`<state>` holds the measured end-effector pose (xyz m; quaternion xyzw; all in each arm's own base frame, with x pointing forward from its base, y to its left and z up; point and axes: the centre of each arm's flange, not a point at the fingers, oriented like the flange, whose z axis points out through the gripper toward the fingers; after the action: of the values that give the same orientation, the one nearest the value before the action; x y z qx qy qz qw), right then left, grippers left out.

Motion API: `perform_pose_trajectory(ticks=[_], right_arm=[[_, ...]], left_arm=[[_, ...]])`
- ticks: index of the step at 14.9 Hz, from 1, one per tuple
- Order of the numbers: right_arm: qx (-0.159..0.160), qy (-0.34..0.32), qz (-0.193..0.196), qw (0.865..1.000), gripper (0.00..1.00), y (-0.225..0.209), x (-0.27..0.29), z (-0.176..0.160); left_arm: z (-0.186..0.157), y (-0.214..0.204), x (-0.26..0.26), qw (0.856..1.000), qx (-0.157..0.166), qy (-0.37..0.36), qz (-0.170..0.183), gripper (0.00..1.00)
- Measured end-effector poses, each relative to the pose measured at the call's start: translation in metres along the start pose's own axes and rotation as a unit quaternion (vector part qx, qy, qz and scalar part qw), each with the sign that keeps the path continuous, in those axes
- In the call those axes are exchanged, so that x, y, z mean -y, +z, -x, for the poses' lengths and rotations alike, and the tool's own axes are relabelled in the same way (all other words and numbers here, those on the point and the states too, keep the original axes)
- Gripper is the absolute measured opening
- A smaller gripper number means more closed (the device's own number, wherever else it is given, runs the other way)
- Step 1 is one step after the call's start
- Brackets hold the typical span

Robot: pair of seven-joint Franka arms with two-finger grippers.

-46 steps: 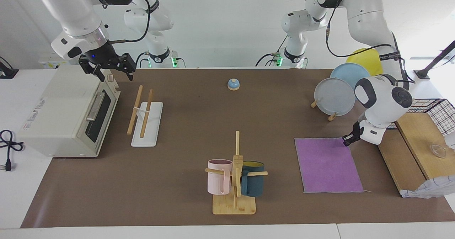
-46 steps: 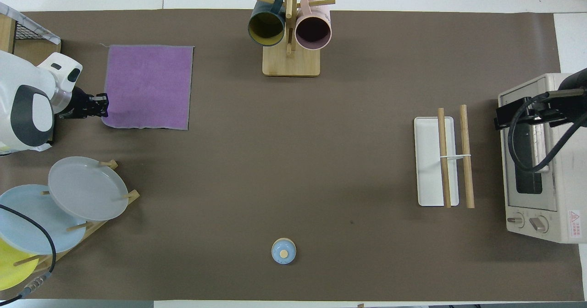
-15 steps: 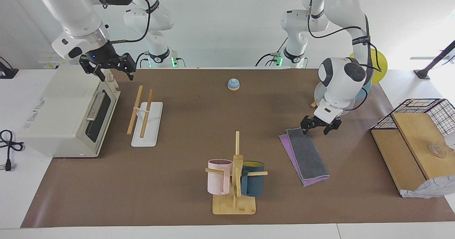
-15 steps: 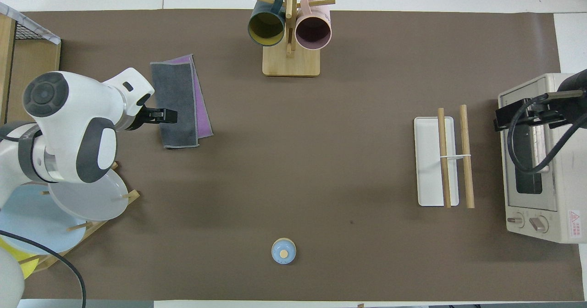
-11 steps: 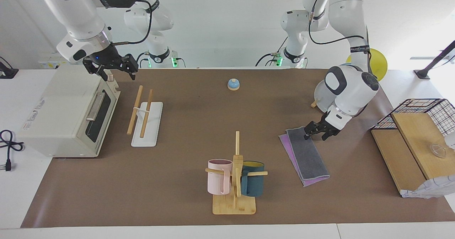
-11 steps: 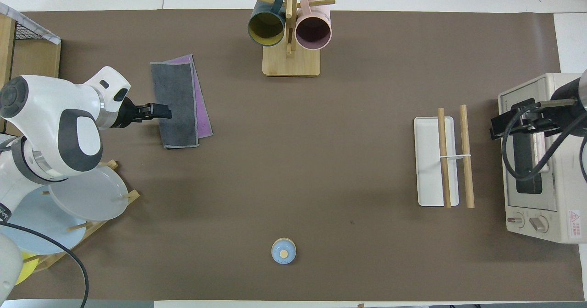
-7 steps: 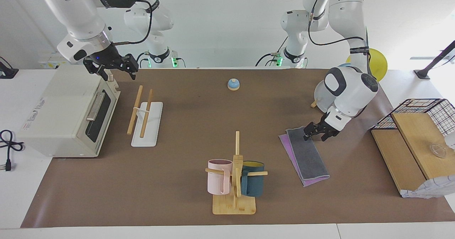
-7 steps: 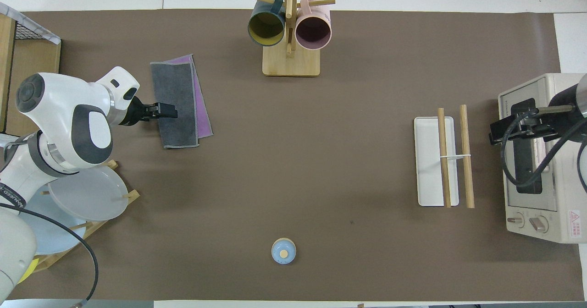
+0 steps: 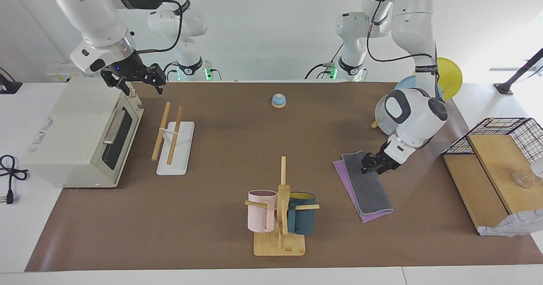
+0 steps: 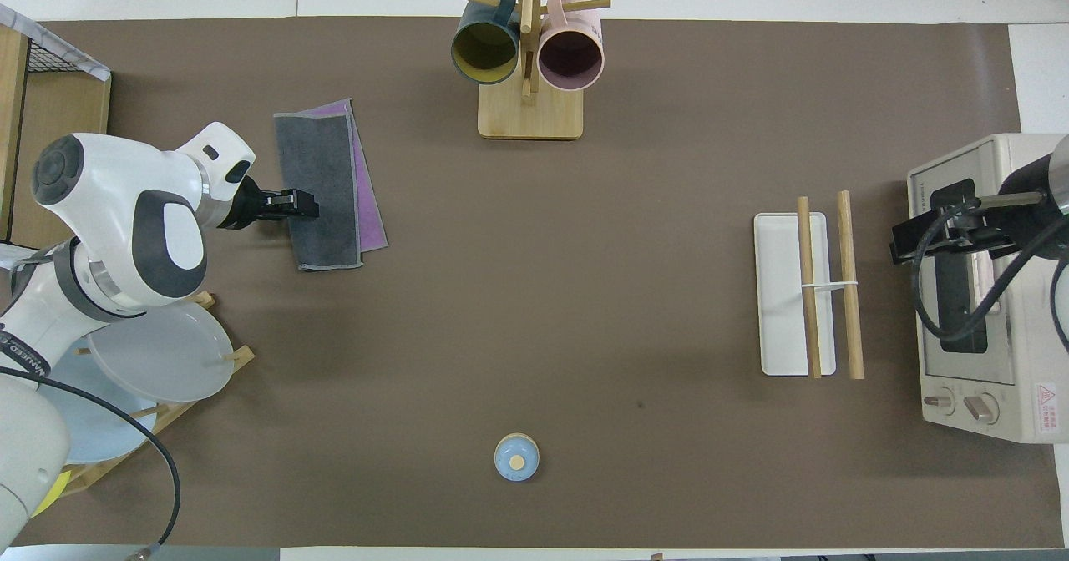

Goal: Fold towel and hang on rack

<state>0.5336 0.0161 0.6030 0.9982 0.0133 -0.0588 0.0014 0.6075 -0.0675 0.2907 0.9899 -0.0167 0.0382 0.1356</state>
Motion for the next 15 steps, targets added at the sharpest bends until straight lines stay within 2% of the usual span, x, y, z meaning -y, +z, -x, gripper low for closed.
perform_pose_trajectory(ticks=[1,2,3,4,5,6,7,9,12,15], right_arm=[[0.000,0.000,0.000,1.000,1.00,0.000,0.000,0.000],[0.001,0.000,0.000,1.000,1.00,0.001,0.000,0.000],[0.001,0.000,0.000,1.000,1.00,0.001,0.000,0.000],[0.001,0.000,0.000,1.000,1.00,0.001,0.000,0.000],[0.001,0.000,0.000,1.000,1.00,0.001,0.000,0.000],[0.001,0.000,-0.001,1.000,1.00,0.001,0.000,0.000],[0.002,0.000,-0.002,1.000,1.00,0.002,0.000,0.000],[0.002,0.000,-0.007,1.000,1.00,0.002,0.001,0.000],[0.003,0.001,-0.015,1.000,1.00,0.002,0.002,0.000],[0.003,0.009,-0.024,1.000,1.00,0.003,0.003,0.000]], left_arm=[[0.000,0.001,0.000,1.000,0.000,0.000,0.000,0.60],[0.000,0.001,0.001,1.000,0.000,-0.001,0.000,0.49],[-0.001,0.001,0.001,1.000,-0.001,-0.002,0.002,0.43],[-0.001,0.002,0.001,1.000,-0.001,-0.003,0.003,0.43],[-0.001,0.002,0.001,1.000,-0.001,-0.004,0.004,0.35],[0.000,0.002,0.000,1.000,-0.001,-0.005,0.005,0.35],[-0.001,0.002,0.000,1.000,-0.001,-0.005,0.006,0.30],[-0.003,0.000,-0.003,1.000,-0.004,-0.006,0.010,0.08],[-0.007,-0.004,-0.006,1.000,-0.003,-0.005,0.014,0.07],[-0.018,-0.022,-0.013,0.999,0.011,-0.018,0.028,0.07]])
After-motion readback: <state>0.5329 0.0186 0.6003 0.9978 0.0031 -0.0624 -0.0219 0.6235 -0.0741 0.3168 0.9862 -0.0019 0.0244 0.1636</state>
